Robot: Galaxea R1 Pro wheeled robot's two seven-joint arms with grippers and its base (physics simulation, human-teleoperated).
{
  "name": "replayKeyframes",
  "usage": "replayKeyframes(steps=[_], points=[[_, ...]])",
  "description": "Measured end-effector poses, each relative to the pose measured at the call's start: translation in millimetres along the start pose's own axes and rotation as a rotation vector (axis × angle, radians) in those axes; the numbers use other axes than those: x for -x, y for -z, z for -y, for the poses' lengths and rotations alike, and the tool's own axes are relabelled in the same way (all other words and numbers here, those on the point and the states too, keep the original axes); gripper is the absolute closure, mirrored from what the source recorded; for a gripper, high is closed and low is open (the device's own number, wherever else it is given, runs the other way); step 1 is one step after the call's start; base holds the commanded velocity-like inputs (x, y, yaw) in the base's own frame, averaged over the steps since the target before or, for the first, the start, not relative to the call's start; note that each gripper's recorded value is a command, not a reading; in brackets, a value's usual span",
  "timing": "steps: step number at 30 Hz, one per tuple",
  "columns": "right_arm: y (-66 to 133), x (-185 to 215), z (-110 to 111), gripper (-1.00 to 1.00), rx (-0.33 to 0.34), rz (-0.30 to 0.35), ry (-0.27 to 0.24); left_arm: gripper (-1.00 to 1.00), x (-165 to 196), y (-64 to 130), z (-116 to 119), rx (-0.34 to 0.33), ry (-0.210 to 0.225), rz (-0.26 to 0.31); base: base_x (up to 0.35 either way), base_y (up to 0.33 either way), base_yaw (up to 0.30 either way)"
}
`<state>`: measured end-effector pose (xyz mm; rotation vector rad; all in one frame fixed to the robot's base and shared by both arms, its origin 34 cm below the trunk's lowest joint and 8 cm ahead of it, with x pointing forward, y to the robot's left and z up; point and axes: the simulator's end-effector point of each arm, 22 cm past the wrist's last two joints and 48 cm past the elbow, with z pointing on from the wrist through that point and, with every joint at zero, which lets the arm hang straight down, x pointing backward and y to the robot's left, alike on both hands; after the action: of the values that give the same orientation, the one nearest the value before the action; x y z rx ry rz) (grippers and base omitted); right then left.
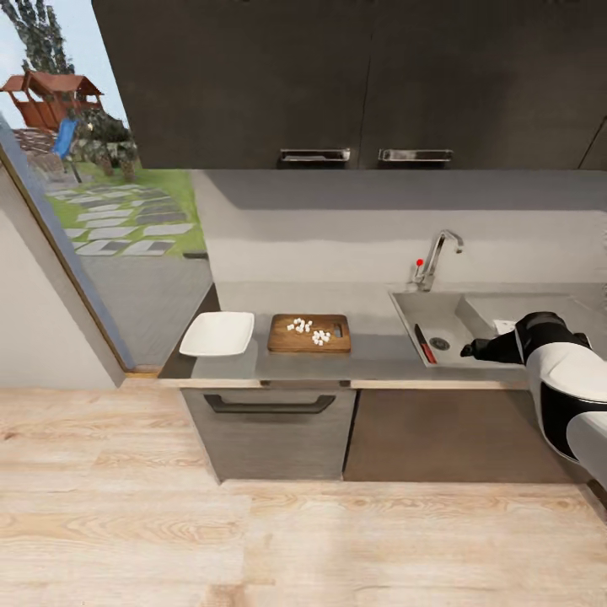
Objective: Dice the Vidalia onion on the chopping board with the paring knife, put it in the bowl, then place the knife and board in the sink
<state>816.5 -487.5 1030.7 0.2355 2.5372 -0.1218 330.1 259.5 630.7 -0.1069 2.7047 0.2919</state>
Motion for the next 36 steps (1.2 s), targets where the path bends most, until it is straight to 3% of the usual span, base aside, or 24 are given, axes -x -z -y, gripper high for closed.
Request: replayKeyframes(steps=[6,9,10,15,22,25,29,34,36], points=[[-1.6,-0.8,-6.7,-1.00,0.009,0.002,0.008,-1.00,-0.5,0.3,0.0,-0.001,-0.001,0.000,-0.212,0.000,0.000],[-6.0,2.0,-14.2,-1.00,0.024,0.033,0.038,-1.00,-0.6,0.4,-0.1,0.000,0.000,0.000,-0.030,0.000,0.000],[-22.5,-19.1,-17.3,-1.00,0.030,0.046,0.086,-1.00,-0.7,0.5,-0.4,0.000,0.001,0.000,-0.005,0.000,0.000],[-58.4,-94.2,-13.6,-1.00,0.030,0.002,0.157,-1.00,-0.7,0.2,-1.2,0.001,0.000,-0.001,-0.001,0.000,0.000],[-87.0,-181.3,-14.4,-1.00,0.053,-0.036,0.241,-1.00,-1.4,0.3,-1.4,0.002,0.000,-0.002,0.000,0.000,0.000],[-99.8,-238.0,-25.3,-1.00,0.093,-0.067,0.289,-1.00,-1.2,0.3,-1.4,0.002,0.000,-0.001,0.000,0.000,0.000],[-107.8,-309.7,-35.4,-1.00,0.141,-0.099,0.342,-1.00,-1.7,0.4,-1.4,0.002,0.000,-0.002,0.000,0.000,0.000],[-104.9,-429.6,-68.0,-1.00,0.224,-0.152,0.393,-1.00,-1.9,0.4,-1.6,0.002,0.000,-0.003,0.000,0.000,0.000],[-99.8,-474.1,-82.4,-1.00,0.225,-0.133,0.422,-1.00,-2.0,0.1,-3.3,0.004,-0.001,-0.003,0.000,0.000,0.000]])
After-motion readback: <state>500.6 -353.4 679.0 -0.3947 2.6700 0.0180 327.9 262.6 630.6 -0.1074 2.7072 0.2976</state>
